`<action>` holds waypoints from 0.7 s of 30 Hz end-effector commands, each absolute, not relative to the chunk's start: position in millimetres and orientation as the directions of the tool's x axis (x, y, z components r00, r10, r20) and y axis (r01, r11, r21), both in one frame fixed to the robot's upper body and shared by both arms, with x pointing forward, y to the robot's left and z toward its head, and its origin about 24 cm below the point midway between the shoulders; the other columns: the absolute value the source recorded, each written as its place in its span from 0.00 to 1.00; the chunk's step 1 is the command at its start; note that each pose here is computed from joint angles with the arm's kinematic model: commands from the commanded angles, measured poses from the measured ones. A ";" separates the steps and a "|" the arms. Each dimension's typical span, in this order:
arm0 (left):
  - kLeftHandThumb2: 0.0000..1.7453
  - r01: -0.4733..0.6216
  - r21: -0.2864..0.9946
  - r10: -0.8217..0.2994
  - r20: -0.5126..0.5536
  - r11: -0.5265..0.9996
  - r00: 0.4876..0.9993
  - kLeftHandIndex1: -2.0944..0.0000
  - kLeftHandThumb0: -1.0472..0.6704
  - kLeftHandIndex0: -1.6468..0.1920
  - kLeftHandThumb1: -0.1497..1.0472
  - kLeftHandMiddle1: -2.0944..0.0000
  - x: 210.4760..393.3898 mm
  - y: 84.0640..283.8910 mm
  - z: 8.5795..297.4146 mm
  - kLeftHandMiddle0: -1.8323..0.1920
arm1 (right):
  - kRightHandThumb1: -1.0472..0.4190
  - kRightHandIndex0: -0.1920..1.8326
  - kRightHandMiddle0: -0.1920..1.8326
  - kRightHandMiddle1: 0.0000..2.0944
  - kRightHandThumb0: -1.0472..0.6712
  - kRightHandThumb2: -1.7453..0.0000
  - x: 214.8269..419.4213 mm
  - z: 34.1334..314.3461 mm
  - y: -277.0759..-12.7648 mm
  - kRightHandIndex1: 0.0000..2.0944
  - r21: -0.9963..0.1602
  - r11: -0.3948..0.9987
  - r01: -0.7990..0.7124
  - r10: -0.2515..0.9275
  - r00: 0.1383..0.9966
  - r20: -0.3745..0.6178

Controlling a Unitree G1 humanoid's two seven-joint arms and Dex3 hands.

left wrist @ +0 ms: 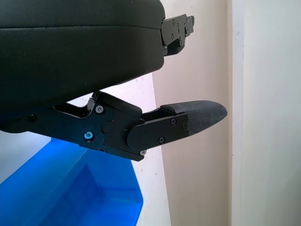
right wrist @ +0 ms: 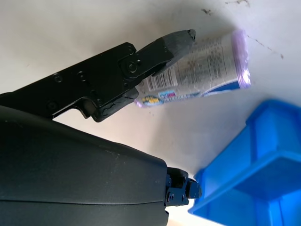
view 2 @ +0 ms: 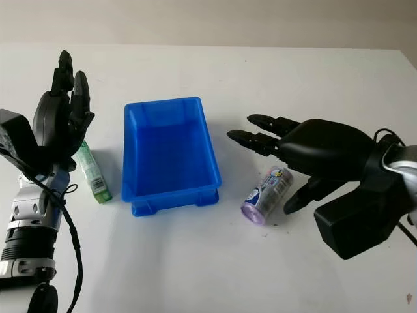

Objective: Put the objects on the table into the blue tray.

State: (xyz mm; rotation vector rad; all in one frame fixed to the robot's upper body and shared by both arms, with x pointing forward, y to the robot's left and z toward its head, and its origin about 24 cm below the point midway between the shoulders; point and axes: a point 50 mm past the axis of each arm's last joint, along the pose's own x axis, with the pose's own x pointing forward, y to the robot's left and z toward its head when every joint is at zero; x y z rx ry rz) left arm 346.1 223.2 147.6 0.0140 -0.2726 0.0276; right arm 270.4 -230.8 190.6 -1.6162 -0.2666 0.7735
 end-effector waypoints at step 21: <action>0.37 -0.028 0.038 0.015 0.299 0.999 0.954 1.00 0.21 1.00 1.00 1.00 346.2 225.4 160.1 1.00 | 0.13 0.18 0.20 0.06 0.46 0.97 264.1 162.7 -233.5 0.07 -0.952 -0.061 -0.299 0.613 0.742 -0.272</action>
